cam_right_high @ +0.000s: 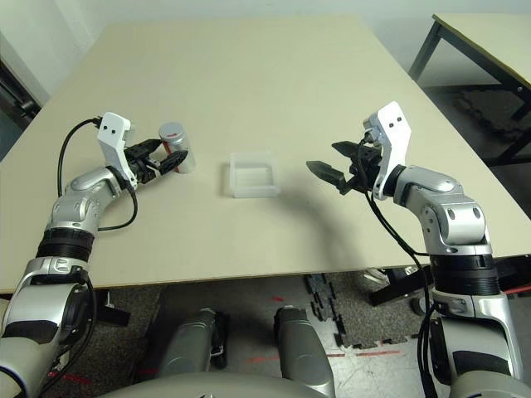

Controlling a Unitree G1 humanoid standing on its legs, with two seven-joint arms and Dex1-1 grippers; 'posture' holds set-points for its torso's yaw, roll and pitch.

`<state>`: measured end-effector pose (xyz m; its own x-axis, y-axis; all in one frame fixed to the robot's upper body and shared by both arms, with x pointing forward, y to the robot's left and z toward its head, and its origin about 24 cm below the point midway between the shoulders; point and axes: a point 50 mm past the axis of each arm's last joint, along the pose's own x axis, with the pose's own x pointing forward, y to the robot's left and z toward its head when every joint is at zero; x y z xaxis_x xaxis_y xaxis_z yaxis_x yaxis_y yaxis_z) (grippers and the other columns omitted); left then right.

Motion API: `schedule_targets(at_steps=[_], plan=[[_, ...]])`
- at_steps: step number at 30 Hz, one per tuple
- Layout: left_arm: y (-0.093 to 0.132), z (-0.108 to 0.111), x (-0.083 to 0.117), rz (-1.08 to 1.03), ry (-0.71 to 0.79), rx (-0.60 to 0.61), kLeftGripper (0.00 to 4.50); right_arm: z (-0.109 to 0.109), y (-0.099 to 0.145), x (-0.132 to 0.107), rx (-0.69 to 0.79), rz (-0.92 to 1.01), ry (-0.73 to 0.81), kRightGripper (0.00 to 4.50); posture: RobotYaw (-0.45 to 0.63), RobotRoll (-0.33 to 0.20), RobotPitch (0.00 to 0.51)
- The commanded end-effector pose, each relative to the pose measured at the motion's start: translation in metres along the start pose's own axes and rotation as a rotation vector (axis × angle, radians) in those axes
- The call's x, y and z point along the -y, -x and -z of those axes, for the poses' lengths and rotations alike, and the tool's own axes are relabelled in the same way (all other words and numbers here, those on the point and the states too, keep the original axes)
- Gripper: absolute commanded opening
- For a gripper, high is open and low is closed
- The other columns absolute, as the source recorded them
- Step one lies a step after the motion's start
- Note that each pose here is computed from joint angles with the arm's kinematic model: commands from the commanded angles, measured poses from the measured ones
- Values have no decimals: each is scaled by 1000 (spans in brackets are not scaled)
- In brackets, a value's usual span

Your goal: Pour the medicine from the bottle into the box.

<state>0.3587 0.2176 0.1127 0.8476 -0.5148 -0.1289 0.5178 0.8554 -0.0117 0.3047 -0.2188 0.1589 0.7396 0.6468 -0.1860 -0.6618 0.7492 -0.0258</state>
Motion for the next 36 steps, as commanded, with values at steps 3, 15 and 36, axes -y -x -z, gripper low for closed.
schedule_targets(at_steps=[3, 15, 36], plan=[[-8, 7, 3, 0, 1, -23, 4472, -4, -5, -4, 11, -18, 8, 4500, -40, 0, 112], [-25, 17, 5, -30, 3, -47, 4472, -8, -8, -1, 33, -11, 11, 4500, -39, 0, 104], [-26, -12, 5, 96, -67, 6, 2501, -7, -20, 1, 23, -84, 2, 4500, 24, 0, 91]])
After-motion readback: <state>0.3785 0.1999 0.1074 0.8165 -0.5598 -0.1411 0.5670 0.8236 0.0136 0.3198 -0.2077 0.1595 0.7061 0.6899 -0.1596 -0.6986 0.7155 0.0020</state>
